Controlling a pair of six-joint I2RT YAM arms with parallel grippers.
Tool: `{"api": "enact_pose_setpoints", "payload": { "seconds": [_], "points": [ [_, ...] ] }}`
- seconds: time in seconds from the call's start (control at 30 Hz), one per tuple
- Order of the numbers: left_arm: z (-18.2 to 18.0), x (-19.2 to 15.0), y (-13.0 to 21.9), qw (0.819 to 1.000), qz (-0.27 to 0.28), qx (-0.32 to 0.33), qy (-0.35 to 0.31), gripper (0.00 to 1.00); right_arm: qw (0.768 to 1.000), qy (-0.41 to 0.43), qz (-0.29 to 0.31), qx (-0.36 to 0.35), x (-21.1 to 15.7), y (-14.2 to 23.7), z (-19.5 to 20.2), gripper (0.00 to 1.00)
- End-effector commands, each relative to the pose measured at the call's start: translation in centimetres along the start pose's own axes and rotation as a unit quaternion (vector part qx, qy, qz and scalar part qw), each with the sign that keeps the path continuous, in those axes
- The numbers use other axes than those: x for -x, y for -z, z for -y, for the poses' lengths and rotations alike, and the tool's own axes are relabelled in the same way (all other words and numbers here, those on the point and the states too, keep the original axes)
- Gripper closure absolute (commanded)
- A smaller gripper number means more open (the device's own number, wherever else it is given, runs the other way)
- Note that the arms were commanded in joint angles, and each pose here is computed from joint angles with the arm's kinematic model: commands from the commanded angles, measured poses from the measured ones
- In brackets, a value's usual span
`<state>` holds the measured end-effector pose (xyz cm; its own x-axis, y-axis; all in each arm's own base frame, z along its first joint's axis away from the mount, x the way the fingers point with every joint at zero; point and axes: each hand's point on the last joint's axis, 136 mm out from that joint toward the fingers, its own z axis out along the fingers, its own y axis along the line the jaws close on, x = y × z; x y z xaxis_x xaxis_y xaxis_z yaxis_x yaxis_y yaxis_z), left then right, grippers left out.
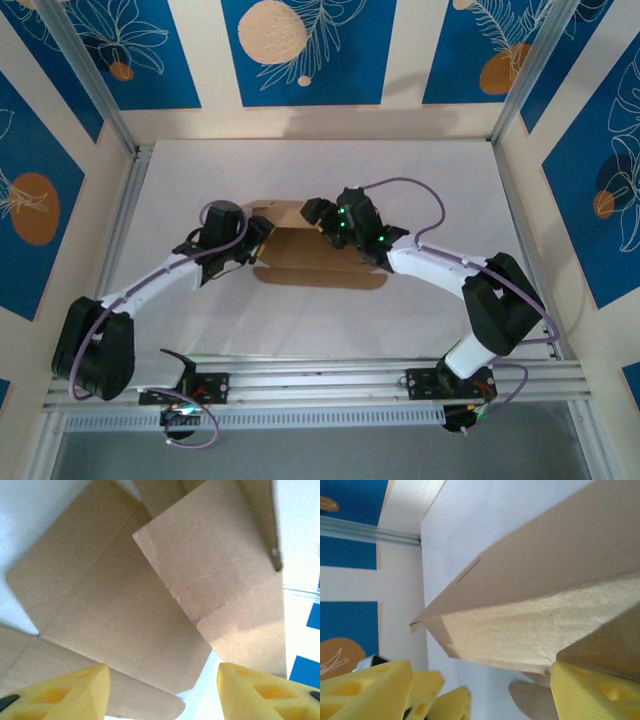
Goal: Fold the paper box
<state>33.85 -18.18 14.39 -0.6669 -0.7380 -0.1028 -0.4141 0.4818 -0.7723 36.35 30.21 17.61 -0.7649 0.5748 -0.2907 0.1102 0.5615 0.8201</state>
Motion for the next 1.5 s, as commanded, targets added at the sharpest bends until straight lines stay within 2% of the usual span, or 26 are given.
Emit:
{"api": "enact_pose_setpoints", "payload": {
  "seconds": [0.0, 0.27, 0.4, 0.53, 0.57, 0.7, 0.77, 0.93, 1.0, 1.23, 1.47],
  "points": [
    [1.7, 2.5, 2.5, 0.998, 0.037, -0.001, -0.05, 0.37, 0.999, 0.045, 0.0, -0.025, 1.8, 0.7, 0.1, 0.26],
    [2.2, 9.0, 5.6, 0.981, 0.134, 0.045, -0.133, 0.34, 0.997, 0.065, -0.036, 0.021, 7.8, -0.4, -1.8, 0.29],
    [3.1, 12.1, 6.4, 0.953, 0.186, 0.092, -0.222, 0.36, 0.992, 0.088, -0.077, 0.046, 7.7, 0.0, -3.9, 0.31],
    [6.2, 12.4, 5.4, 0.915, 0.19, 0.044, -0.354, 0.35, 0.991, 0.094, -0.089, 0.036, 6.7, 0.4, -3.7, 0.33],
    [6.8, 12.3, 5.0, 0.911, 0.185, 0.034, -0.368, 0.35, 0.992, 0.082, -0.088, 0.031, 6.6, 0.5, -3.4, 0.34],
    [7.9, 12.2, 4.0, 0.918, 0.157, 0.025, -0.363, 0.37, 0.997, 0.007, -0.081, -0.003, 6.5, 0.5, -1.7, 0.31],
    [7.7, 12.1, 3.8, 0.927, 0.155, 0.022, -0.342, 0.37, 0.998, -0.035, -0.049, -0.015, 6.8, 0.0, -0.7, 0.27],
    [7.2, 10.8, 4.1, 0.946, 0.161, -0.033, -0.28, 0.37, 0.988, -0.108, 0.075, 0.074, 8.6, -1.0, -1.9, 0.28],
    [6.9, 10.5, 4.4, 0.95, 0.16, -0.041, -0.265, 0.38, 0.986, -0.111, 0.092, 0.089, 9.4, -1.5, -3.0, 0.29],
    [6.5, 9.2, 6.2, 0.952, 0.157, -0.057, -0.256, 0.39, 0.971, -0.151, 0.128, 0.131, 11.3, -3.4, -2.9, 0.39],
    [5.7, 9.2, 8.1, 0.95, 0.171, -0.036, -0.259, 0.39, 0.968, -0.177, 0.147, 0.104, 12.6, -3.0, 0.2, 0.52]
  ]
}}
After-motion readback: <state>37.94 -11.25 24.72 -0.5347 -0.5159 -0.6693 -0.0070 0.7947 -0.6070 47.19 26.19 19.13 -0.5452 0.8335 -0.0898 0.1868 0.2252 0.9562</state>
